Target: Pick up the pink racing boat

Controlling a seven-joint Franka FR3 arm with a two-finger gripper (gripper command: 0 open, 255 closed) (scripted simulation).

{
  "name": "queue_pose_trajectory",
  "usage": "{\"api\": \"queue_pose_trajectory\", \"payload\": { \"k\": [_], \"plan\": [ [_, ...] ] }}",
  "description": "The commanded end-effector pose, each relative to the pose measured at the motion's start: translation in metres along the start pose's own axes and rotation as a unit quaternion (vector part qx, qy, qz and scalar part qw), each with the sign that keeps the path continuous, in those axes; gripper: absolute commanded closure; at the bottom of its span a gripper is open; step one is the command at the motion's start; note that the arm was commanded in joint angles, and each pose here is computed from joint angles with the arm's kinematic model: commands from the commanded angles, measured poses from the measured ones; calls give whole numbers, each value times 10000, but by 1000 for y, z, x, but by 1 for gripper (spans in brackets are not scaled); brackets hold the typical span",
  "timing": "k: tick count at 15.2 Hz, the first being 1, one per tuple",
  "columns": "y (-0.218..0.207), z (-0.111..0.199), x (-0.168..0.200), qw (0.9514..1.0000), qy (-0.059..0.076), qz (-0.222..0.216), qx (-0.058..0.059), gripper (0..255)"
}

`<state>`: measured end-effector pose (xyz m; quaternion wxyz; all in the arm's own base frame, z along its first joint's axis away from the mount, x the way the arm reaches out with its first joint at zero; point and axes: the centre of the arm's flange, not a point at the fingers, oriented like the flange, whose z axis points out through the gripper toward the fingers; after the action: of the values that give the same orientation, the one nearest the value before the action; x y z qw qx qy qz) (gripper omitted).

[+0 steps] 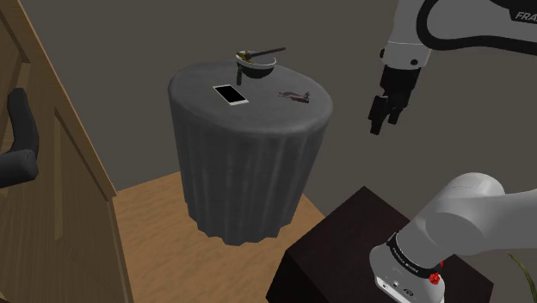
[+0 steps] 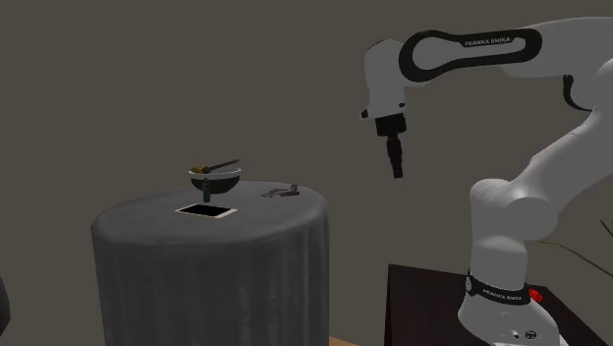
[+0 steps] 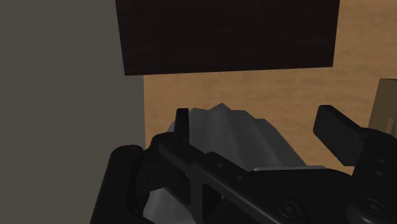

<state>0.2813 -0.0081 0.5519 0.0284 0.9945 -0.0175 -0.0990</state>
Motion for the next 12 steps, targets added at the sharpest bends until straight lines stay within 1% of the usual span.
{"api": "queue_pose_trajectory", "payload": {
  "k": [1, 6, 9, 12],
  "plan": [
    [0, 0, 0, 10000, 0, 0, 0, 0],
    [22, 2, 56, 9983, 176, -551, -105, 0],
    [31, 3, 90, 9956, 281, -881, -168, 0],
    [39, 2, 125, 9916, 386, -1210, -231, 0]
  ]
}}
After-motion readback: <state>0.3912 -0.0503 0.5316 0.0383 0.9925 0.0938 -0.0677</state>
